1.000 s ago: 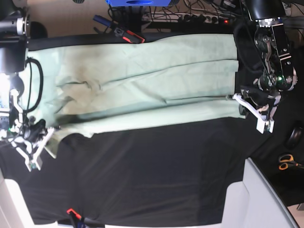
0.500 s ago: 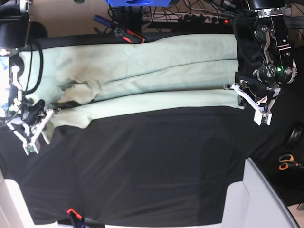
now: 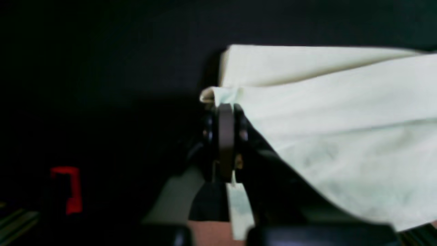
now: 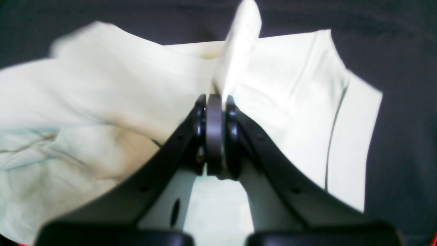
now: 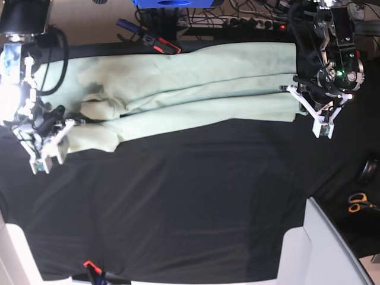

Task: Fold the T-shirt properly
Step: 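Fold the held side inward with both grippers toward the shirt's center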

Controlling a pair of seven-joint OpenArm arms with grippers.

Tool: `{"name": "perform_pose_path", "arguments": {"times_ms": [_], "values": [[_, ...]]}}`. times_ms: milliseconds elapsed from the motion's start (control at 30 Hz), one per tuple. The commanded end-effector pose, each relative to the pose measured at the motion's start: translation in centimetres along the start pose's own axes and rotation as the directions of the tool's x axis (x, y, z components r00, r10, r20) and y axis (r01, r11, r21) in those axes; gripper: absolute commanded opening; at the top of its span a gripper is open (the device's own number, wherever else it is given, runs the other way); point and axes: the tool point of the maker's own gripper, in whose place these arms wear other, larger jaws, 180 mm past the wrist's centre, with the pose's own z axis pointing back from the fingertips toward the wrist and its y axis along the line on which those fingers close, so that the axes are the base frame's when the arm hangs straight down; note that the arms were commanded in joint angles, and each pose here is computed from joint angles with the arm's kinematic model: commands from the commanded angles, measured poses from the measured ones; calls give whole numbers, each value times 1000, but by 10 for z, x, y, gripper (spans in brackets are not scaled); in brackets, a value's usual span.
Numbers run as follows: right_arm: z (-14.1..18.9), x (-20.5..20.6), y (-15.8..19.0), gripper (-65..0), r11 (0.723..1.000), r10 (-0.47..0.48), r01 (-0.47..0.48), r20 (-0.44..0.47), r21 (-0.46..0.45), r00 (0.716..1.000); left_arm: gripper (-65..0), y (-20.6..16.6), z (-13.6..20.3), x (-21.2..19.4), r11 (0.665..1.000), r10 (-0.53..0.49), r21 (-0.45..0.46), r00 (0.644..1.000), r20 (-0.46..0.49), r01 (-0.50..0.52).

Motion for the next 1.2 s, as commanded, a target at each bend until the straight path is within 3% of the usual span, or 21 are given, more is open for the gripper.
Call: {"name": "perform_pose_path", "arguments": {"times_ms": [0,433,633,1167], "values": [[9,18,-10,-650,1000,6,-5,60,-27,998,-650,7,4,7,1000,-13,17,1000,27,13],[20,-3,0,-650,1000,8,-7,53,-18,999,-650,-9,4,-9,999,-51,-19,999,-10,51],[32,-1,-11,-650,997,-49,54,80,-63,996,-650,-7,3,-16,999,-46,-15,999,-25,45],[35,-31,18,-650,995,-102,102,11,-16,995,-650,-6,3,-16,999,-44,-12,999,-27,44]]}}
